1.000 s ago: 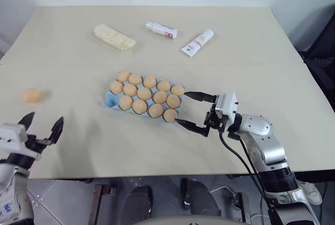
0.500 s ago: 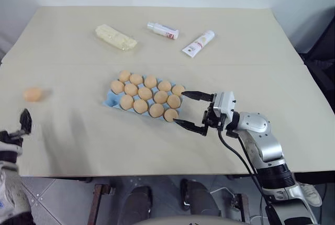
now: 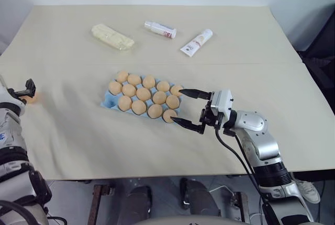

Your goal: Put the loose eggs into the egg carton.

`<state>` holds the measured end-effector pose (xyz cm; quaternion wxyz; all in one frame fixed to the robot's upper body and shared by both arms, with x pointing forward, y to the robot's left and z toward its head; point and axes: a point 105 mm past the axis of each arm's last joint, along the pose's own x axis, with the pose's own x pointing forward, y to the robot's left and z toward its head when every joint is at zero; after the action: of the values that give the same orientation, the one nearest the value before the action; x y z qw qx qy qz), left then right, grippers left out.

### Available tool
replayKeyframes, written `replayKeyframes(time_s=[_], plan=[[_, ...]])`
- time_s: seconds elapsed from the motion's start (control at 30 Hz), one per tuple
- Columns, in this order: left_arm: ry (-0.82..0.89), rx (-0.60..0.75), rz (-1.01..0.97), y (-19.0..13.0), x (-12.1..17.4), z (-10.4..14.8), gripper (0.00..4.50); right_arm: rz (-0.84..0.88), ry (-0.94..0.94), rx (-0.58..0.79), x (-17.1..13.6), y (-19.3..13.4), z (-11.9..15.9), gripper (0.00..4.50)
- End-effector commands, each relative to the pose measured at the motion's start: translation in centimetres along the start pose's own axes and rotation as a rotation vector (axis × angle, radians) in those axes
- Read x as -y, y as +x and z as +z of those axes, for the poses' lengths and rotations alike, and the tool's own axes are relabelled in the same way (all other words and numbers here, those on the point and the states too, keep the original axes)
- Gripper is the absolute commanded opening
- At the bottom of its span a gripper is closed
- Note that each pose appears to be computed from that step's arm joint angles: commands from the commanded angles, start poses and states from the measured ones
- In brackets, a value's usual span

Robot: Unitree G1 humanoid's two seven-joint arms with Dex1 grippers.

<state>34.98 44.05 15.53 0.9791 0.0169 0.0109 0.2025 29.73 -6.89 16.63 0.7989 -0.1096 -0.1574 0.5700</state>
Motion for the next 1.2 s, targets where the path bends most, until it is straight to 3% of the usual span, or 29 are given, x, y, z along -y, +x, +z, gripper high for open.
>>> replayKeyframes(time_s=[0.03, 0.17, 0.2, 0.27, 0.47, 0.53, 0.67, 0.7, 0.8, 1.0, 1.2], plan=[[0.04, -0.058, 0.006, 0.3, -0.3, -0.6, 4.48, -0.011, -0.04, 0.021, -0.1, -0.2, 1.0, 4.5], [0.046, -0.091, 0.004, 0.6, 0.0, -1.2, 4.48, -0.027, -0.042, 0.018, 0.0, -0.3, 1.1, 4.5], [0.046, -0.087, 0.013, 0.6, -0.1, -1.2, 4.3, -0.031, -0.042, 0.018, 0.0, -0.4, 1.1, 4.5], [0.035, -0.085, 0.007, 0.5, -0.1, -1.2, 3.89, -0.034, -0.042, 0.017, -0.1, -0.4, 1.1, 4.5], [0.031, -0.004, -0.059, 0.1, 0.2, -0.6, 2.01, -0.04, -0.032, 0.015, -0.3, -0.4, 0.8, 4.5], [0.013, 0.065, -0.111, -0.2, 0.6, 0.2, 1.94, -0.04, -0.031, 0.015, -0.3, -0.4, 0.8, 4.5], [0.051, 0.253, -0.417, -1.8, 4.3, 2.6, 1.93, -0.042, -0.029, 0.011, -0.2, -0.4, 0.7, 4.5], [0.049, 0.287, -0.565, -2.8, 6.5, 3.0, 1.93, -0.043, -0.028, 0.009, -0.2, -0.5, 0.6, 4.5], [0.086, 0.291, -0.872, -5.9, 11.6, 3.1, 1.93, -0.04, -0.025, 0.004, -0.2, -0.5, 0.5, 4.5], [0.174, 0.239, -1.146, -9.5, 17.2, 2.3, 1.93, -0.036, -0.021, 0.004, -0.2, -0.3, 0.4, 4.5], [0.236, 0.197, -1.231, -10.3, 19.0, 0.9, 1.93, -0.045, -0.021, 0.005, -0.4, -0.4, 0.4, 4.5]])
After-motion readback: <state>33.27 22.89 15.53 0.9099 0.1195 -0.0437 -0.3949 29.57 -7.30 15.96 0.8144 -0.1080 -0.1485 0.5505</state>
